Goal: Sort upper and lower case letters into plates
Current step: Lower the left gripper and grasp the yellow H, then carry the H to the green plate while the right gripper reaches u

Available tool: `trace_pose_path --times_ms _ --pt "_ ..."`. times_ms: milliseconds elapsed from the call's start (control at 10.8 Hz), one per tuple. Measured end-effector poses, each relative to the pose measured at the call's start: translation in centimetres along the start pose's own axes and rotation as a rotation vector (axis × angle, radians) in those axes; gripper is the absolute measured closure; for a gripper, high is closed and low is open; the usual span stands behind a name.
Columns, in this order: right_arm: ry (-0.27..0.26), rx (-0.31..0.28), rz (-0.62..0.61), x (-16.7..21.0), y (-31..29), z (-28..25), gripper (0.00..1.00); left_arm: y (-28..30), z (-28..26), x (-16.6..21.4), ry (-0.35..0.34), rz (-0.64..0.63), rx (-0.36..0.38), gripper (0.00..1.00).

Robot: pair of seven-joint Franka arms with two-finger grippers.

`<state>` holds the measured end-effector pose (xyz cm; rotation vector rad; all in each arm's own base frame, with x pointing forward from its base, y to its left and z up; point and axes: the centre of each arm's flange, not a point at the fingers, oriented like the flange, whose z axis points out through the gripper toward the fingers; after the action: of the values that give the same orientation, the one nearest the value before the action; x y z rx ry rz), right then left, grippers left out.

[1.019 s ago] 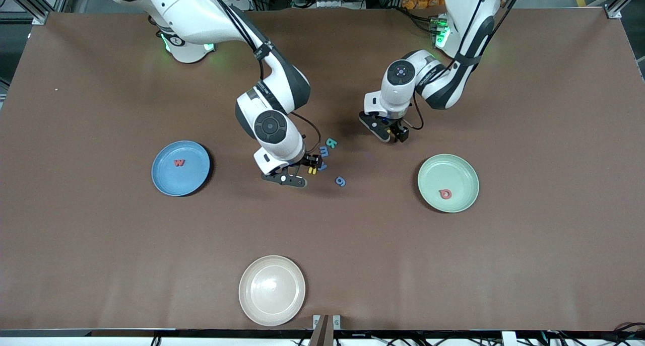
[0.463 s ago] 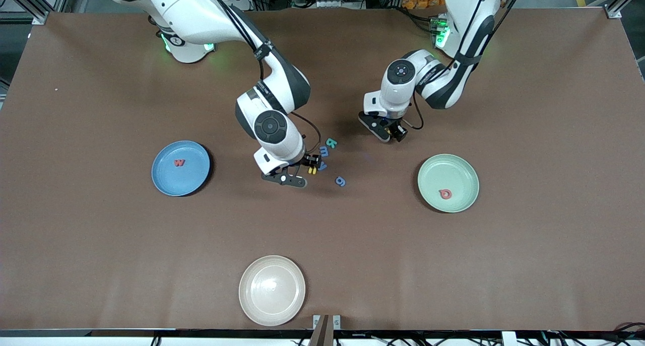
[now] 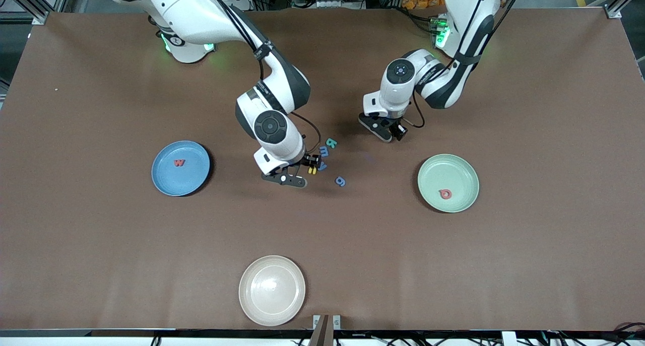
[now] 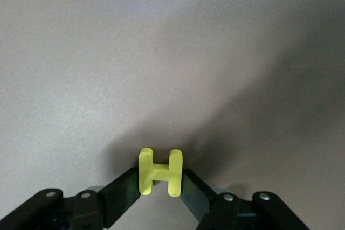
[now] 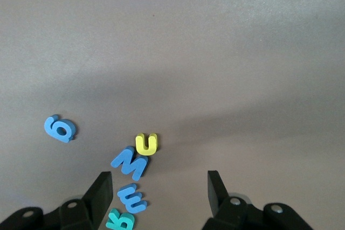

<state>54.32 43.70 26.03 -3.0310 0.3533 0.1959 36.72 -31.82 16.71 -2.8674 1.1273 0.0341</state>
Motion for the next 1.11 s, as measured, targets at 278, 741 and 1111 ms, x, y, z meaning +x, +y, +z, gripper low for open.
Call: trace_pose_path --times_ms 278,741,1111 --pt "0.055 -0.006 0.022 0.4 -0.2 0.3 0.2 -5.1 -3.2 -0.3 -0.048 -0.036 0.031 0.6" --pt "0.1 -0.012 0.043 0.8 -0.6 2.1 0.2 -17.1 -8.4 -3.3 -0.085 -0.005 0.0 0.6" --pt "0.111 -0.003 0.058 0.3 -1.2 2.2 0.22 -26.8 -8.2 -8.0 -0.086 -0.022 -0.024 0.6"
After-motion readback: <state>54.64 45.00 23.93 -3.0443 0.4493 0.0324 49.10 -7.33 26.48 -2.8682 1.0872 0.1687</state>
